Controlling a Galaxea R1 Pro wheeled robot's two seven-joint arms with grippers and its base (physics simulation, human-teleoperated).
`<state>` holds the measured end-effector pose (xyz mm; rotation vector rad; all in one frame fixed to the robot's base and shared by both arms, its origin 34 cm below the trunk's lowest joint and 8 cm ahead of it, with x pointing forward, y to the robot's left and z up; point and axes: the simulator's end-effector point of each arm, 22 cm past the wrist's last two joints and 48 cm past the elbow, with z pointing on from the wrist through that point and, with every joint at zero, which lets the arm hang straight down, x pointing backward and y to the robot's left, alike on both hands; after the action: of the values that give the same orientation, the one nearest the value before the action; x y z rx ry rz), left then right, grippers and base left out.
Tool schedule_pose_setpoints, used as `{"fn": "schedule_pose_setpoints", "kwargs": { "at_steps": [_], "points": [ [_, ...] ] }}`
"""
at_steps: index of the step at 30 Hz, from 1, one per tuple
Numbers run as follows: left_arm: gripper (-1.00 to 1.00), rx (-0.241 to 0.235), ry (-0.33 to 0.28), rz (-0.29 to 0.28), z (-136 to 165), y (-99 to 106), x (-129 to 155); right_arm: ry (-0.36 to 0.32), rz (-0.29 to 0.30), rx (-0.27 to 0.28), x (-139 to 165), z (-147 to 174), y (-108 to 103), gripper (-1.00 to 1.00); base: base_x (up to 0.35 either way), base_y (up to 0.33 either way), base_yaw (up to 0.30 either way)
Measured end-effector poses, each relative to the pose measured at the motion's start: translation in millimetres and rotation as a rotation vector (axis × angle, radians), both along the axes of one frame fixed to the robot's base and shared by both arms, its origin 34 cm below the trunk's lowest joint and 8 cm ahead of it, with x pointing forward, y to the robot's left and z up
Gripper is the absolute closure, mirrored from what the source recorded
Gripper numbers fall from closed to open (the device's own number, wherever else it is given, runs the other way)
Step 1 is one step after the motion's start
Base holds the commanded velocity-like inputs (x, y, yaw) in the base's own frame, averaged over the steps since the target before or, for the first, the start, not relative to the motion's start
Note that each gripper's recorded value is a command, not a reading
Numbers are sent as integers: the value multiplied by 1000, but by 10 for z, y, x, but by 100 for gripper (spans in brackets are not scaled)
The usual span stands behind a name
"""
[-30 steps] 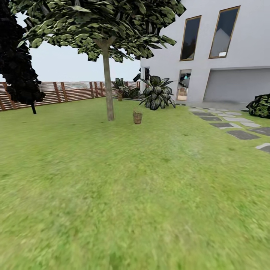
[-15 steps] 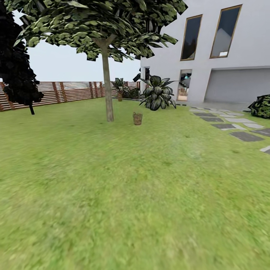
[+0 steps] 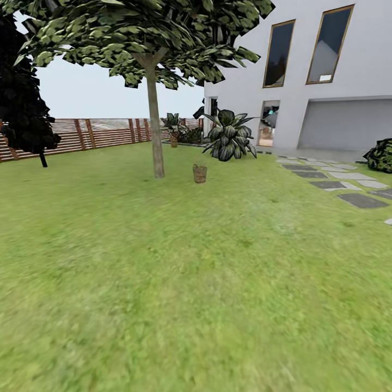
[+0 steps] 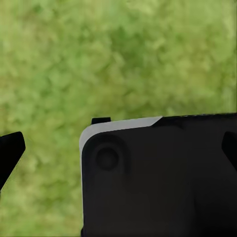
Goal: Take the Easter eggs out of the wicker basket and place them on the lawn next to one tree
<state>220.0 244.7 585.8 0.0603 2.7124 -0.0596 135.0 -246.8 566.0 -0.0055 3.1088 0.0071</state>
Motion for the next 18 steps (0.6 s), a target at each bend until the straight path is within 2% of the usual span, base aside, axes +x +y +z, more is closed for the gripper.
{"fn": "schedule_pose_setpoints", "kwargs": {
  "at_steps": [18],
  "points": [
    [-100,0,0,0,0,0,1,-1,0,0,3,0,-1,-100,323,0,0]
  ]
}}
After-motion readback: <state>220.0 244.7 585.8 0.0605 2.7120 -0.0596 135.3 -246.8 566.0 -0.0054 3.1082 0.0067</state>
